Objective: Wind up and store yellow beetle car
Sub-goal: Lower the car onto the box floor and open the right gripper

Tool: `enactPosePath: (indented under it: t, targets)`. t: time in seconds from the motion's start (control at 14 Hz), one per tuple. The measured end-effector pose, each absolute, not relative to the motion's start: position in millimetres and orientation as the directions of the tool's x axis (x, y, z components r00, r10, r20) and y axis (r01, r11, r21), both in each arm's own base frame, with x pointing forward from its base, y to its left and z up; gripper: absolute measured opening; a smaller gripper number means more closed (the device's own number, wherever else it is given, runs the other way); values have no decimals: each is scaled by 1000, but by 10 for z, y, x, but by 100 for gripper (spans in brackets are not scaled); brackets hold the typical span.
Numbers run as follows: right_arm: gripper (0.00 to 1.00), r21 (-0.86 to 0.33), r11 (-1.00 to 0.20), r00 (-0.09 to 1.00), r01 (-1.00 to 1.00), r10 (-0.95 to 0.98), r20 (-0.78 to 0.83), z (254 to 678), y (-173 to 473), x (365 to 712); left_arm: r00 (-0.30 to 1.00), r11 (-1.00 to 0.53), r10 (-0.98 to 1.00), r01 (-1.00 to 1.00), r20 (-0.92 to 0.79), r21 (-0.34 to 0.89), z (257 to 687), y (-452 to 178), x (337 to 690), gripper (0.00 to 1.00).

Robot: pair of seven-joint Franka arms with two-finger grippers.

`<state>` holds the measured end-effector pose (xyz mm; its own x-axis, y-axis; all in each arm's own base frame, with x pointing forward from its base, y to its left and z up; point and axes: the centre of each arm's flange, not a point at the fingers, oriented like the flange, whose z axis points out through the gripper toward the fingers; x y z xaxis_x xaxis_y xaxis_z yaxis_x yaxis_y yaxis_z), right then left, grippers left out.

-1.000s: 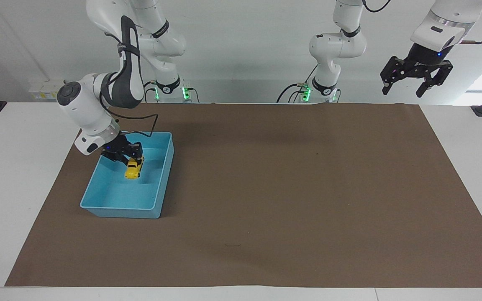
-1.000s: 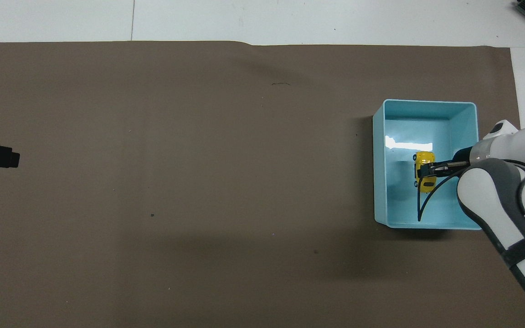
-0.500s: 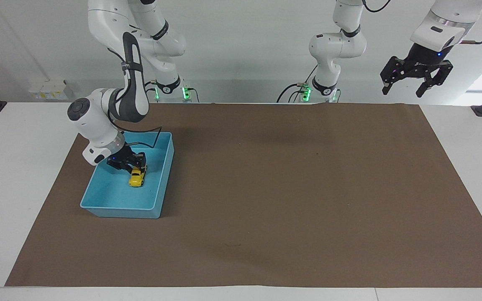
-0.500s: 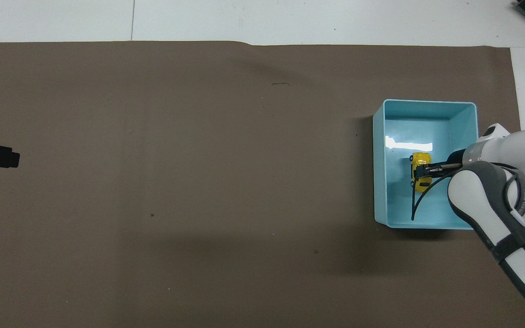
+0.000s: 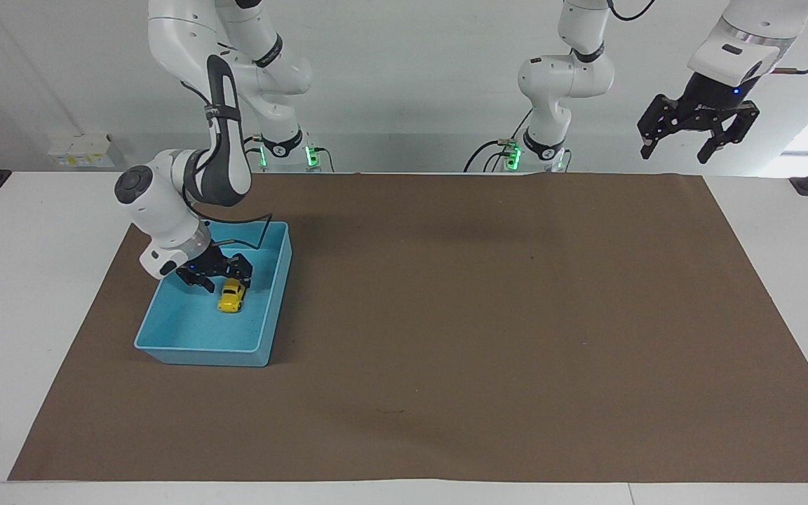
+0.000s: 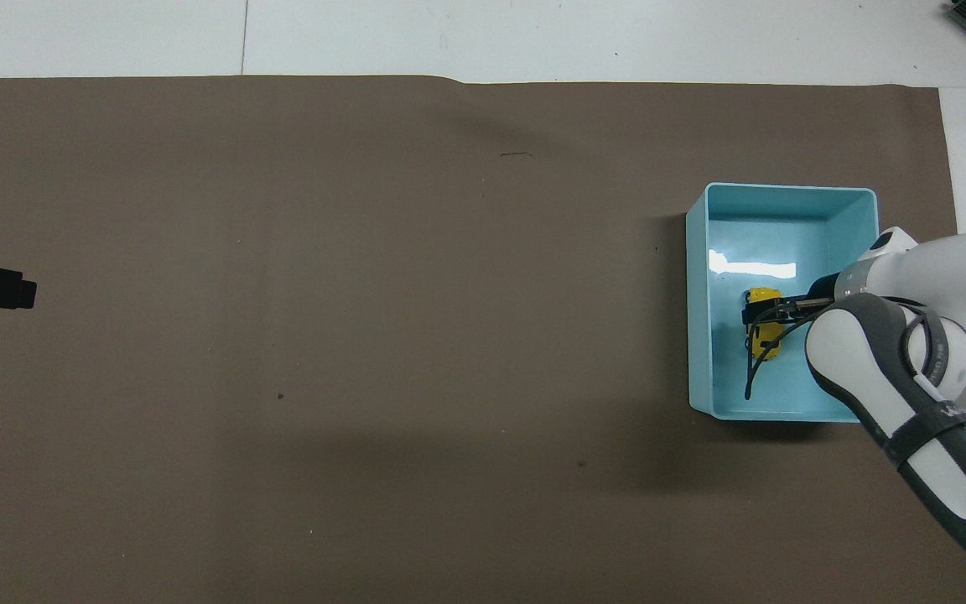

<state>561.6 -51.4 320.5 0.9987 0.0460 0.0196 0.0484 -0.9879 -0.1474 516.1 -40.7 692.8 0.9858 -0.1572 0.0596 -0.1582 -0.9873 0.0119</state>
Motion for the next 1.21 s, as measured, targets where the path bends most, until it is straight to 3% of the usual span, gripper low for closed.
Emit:
enactPosePath:
  t: [0.43,0.64,1.21]
  targets:
    - [100,-150,-985,995,86,77,66,3703,-412,5862,986,-987,-157,-158,60,12,6928,-407,5161,100]
    - [100,-84,-990,992,110,104,69,4022,-431,5962,986,-987,-157,-158,60,12,6928,-407,5161,100]
    - [100,4,-1000,1000,-25,-25,4,4585,115,5976,986,-987,-157,-158,60,12,6928,-407,5160,100]
